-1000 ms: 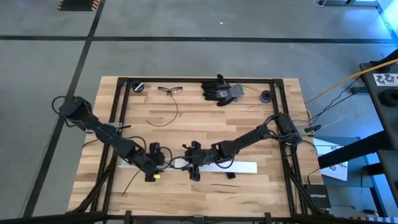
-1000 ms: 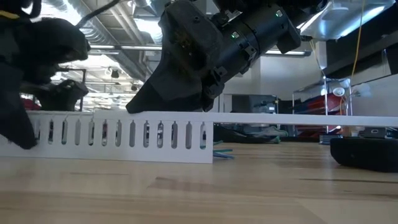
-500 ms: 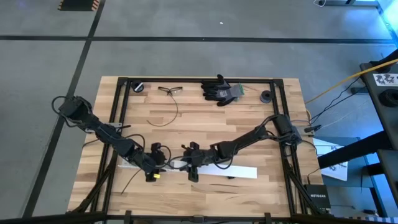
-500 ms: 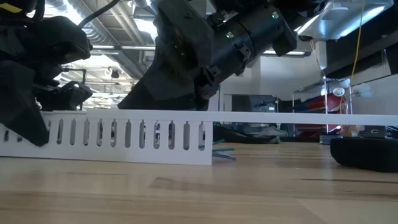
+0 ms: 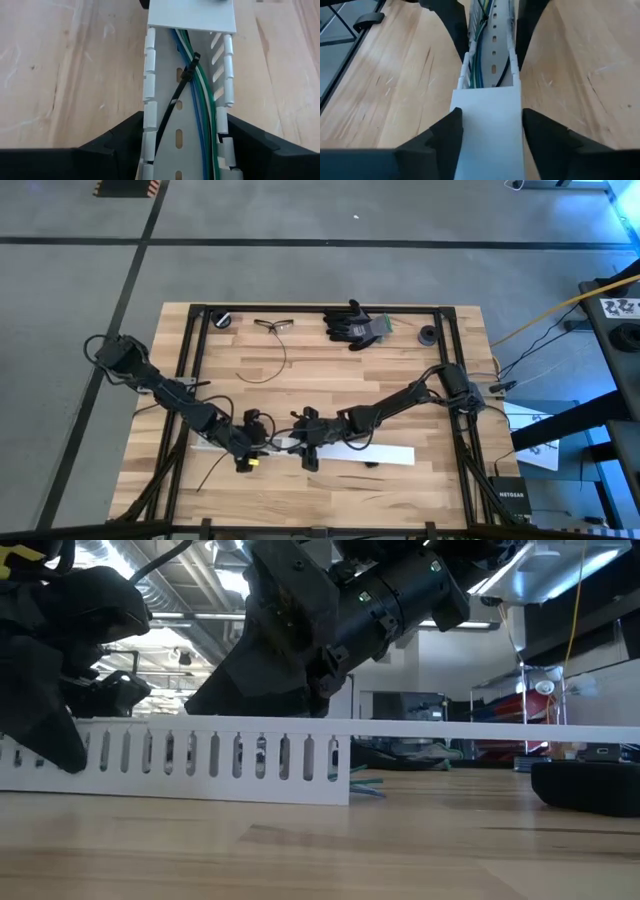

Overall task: Ziptie cables
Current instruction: Close the white cable duct lid

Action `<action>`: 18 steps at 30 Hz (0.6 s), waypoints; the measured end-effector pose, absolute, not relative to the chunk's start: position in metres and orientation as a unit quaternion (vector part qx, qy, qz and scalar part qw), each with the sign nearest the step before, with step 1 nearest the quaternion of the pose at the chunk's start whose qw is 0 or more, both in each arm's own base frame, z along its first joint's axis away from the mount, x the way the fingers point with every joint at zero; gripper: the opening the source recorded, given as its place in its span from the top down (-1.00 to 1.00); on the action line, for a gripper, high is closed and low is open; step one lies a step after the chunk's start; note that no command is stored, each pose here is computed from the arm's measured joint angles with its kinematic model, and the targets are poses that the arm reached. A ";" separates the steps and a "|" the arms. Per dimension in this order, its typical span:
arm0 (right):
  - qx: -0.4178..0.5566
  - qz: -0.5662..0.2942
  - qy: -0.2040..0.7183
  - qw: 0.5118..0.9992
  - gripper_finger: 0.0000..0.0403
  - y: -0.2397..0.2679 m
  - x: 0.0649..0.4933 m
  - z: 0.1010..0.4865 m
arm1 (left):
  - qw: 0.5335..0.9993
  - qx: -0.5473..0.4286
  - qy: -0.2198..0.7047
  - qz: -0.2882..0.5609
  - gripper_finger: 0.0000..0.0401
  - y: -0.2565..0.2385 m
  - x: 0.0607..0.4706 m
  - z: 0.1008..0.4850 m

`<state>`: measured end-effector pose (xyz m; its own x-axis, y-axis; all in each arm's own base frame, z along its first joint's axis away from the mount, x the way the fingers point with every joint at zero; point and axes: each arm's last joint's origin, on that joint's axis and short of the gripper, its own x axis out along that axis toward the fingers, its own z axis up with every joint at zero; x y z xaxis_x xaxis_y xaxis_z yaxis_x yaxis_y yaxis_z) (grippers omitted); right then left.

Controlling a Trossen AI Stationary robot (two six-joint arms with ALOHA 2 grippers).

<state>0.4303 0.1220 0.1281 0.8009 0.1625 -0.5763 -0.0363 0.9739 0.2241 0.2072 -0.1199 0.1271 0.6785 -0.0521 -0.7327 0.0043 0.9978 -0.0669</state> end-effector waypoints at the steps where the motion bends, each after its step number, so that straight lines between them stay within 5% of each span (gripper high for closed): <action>1: 0.095 0.057 0.311 0.944 0.01 0.122 0.430 0.130 | 0.916 -0.030 0.400 -0.014 -0.08 -0.120 0.207 0.127; 9: 0.055 0.053 0.365 0.928 -0.43 0.116 0.408 0.171 | 0.918 -0.046 0.395 -0.002 -0.08 -0.120 0.208 0.129; 18: 0.019 0.024 0.381 0.924 -0.47 0.137 0.398 0.162 | 0.919 -0.045 0.392 0.002 -0.08 -0.119 0.209 0.129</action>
<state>0.3984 0.1371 0.1625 0.7085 0.0599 -0.7032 -0.0306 0.9981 0.0541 0.2087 -0.1194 0.1290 0.6930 -0.0308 -0.7203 -0.0393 0.9960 -0.0804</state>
